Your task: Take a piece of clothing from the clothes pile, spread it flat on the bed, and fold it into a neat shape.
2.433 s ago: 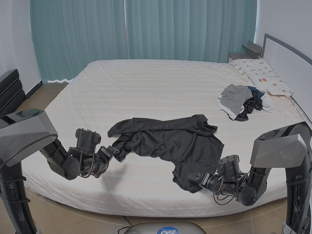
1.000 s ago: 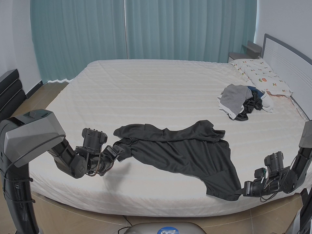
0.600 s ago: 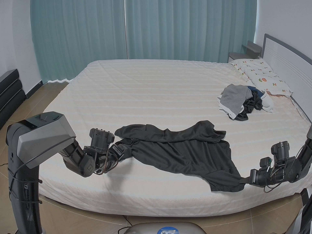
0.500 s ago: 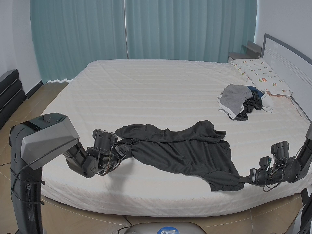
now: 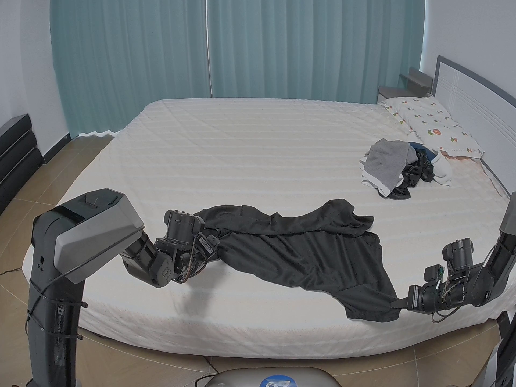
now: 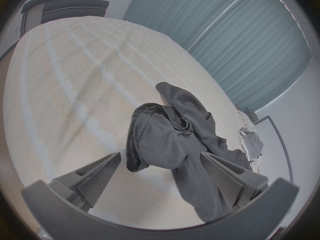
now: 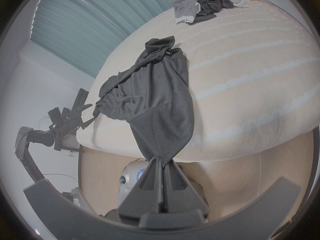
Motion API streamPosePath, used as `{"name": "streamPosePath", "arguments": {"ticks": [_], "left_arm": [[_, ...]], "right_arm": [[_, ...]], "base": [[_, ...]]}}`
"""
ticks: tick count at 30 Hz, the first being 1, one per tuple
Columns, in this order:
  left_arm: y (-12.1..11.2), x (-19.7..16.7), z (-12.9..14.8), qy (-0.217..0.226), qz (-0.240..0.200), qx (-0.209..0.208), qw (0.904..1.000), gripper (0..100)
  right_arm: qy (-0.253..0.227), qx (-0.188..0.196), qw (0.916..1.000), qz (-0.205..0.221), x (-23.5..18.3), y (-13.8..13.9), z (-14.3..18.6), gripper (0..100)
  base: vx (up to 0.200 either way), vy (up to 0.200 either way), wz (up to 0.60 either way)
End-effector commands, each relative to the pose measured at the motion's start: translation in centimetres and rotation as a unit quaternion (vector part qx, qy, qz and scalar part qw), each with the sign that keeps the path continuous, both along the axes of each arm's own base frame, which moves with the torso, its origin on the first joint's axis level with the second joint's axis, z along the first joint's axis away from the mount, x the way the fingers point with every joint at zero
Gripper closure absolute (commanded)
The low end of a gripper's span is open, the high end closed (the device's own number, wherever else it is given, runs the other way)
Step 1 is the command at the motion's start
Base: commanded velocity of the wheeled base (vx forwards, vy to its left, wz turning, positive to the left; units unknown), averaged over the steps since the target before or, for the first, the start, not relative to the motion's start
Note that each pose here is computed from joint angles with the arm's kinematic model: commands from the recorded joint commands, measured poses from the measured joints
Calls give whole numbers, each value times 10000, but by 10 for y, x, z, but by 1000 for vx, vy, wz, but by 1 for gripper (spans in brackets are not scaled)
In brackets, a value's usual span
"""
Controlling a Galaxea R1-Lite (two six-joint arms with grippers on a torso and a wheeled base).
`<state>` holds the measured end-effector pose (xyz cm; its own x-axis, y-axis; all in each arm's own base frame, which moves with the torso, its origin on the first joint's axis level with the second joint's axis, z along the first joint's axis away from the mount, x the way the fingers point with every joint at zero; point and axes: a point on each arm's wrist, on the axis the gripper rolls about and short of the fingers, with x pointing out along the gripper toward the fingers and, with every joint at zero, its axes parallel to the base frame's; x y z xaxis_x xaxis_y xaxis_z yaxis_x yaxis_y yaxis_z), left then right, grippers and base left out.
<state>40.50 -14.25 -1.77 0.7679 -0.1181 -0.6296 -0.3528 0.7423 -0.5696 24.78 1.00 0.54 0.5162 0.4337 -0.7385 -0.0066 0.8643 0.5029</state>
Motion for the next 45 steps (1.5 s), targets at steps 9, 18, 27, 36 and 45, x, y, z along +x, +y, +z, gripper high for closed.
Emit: {"name": "streamPosePath", "arguments": {"ticks": [9,18,27,36,45], "left_arm": [[3,0,-12,117,-107,235,9996,100],[17,-37,1,353,58,478,9982,100],[38,-63,26,606,-219,886,9940,100],[54,-88,29,1407,-797,1693,9722,100],[59,-107,20,2427,-1208,2086,9397,100]], "right_arm": [[32,-5,10000,3,-1,1,-1,100],[-67,-144,9998,-79,-3,0,5,100],[-330,-352,9985,-268,-12,-5,22,100],[167,-1075,9937,-281,-23,-8,15,100],[559,-1617,9852,-46,-32,-11,9,100]], "base": [[0,0,0],[0,0,0],[0,0,0],[0,0,0],[0,0,0]]}}
